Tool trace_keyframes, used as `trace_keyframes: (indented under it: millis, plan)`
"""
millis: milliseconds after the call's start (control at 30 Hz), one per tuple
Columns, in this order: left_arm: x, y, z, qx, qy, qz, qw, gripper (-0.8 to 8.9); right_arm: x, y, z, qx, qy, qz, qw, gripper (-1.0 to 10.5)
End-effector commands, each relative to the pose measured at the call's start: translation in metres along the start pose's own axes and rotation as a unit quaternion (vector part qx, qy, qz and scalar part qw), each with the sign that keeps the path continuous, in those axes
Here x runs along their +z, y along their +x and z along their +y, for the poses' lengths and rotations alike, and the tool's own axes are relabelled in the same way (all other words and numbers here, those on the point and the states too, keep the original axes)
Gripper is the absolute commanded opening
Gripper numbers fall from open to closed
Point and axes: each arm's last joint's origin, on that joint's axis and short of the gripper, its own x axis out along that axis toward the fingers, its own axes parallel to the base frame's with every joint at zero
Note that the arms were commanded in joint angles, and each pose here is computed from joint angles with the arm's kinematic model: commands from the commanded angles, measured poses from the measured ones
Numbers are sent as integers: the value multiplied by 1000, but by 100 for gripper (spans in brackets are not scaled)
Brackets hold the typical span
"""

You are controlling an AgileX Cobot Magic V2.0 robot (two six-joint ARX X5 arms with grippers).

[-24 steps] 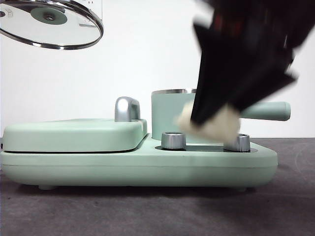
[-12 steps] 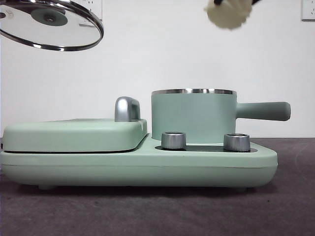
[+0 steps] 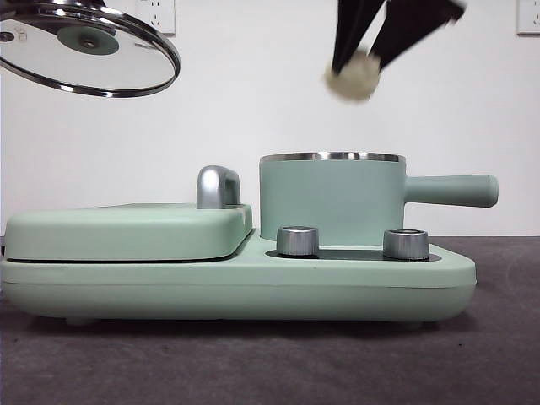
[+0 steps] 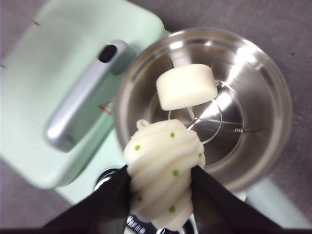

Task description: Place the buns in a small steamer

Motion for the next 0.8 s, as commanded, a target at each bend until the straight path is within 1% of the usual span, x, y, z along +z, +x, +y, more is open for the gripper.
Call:
trace_keyframes:
  millis: [33,200,333,400,467,667,733,800]
  plan:
    - [8,-2,-1,-1,5,-22,1000,15,10,27,-5,-2,-15,24,1000,165]
    - [8,-2,-1,-1,5,-23,1000,15,13,66,-17,-12,-8,61,998,165]
    - [8,-2,-1,-1,5,-23,1000,16,13,84,-23,-15,-6,73,997,167]
    - [8,-2,-1,-1,5,-23,1000,16,13,88,-25,-15,-5,73,997,203]
    - [8,-2,-1,-1,5,-23,1000,16,13,90,-25,-14,-6,71,997,264]
    - [8,-2,-1,-1,5,-23,1000,16,20,82,-23,-15,-6,65,998,279]
    - [8,-2,-1,-1,5,-23,1000,15,30,66,-20,-14,-9,58,998,279]
    - [8,-2,-1,-1,5,-23,1000,15,39,42,-14,-12,-24,37,999,279]
